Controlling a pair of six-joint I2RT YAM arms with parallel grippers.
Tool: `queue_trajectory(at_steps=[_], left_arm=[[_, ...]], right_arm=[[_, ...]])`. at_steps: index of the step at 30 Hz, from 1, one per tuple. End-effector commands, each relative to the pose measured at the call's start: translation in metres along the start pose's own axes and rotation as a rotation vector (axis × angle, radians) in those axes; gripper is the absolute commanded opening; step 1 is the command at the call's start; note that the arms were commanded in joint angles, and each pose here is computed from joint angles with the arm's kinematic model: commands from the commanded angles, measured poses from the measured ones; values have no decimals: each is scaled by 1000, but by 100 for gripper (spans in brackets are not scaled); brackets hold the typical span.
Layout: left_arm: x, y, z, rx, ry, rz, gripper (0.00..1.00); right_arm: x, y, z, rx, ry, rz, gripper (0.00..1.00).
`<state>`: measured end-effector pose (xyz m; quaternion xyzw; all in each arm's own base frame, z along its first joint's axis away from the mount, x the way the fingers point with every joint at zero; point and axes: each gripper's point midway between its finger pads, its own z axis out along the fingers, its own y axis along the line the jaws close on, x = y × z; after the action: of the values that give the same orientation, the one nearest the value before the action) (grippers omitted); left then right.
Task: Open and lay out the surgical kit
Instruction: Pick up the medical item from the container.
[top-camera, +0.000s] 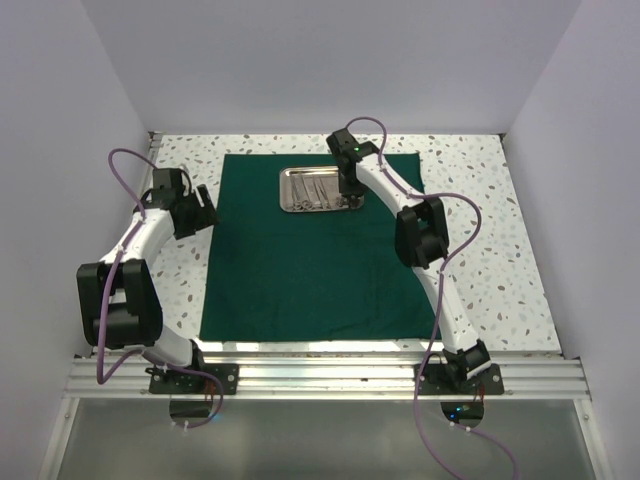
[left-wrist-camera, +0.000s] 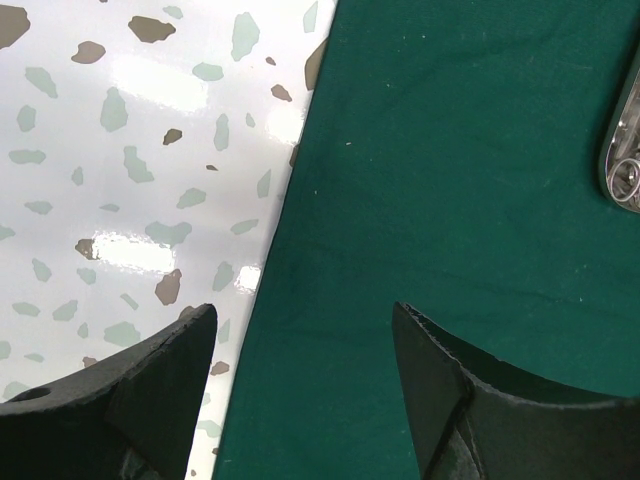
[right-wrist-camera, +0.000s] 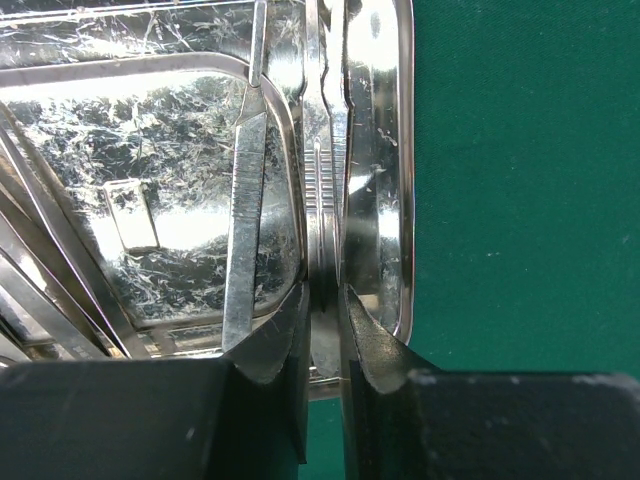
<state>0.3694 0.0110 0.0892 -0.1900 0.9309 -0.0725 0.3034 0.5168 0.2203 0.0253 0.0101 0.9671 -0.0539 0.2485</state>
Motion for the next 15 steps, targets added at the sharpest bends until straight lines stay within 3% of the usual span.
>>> queue_trajectory(at_steps=[1,7,15], left_arm=[[-10,-1,-11,14,-43,24,74],[-9,-6,-14,40,-52,11,74],[-13,-17,-20,101,-76,-10,74]], right_arm=[[33,-10,10,32,123,-34,0],[-17,-10,-47,-27,-14,23,0],[-30,-20,-90,-46,-79,48,0]])
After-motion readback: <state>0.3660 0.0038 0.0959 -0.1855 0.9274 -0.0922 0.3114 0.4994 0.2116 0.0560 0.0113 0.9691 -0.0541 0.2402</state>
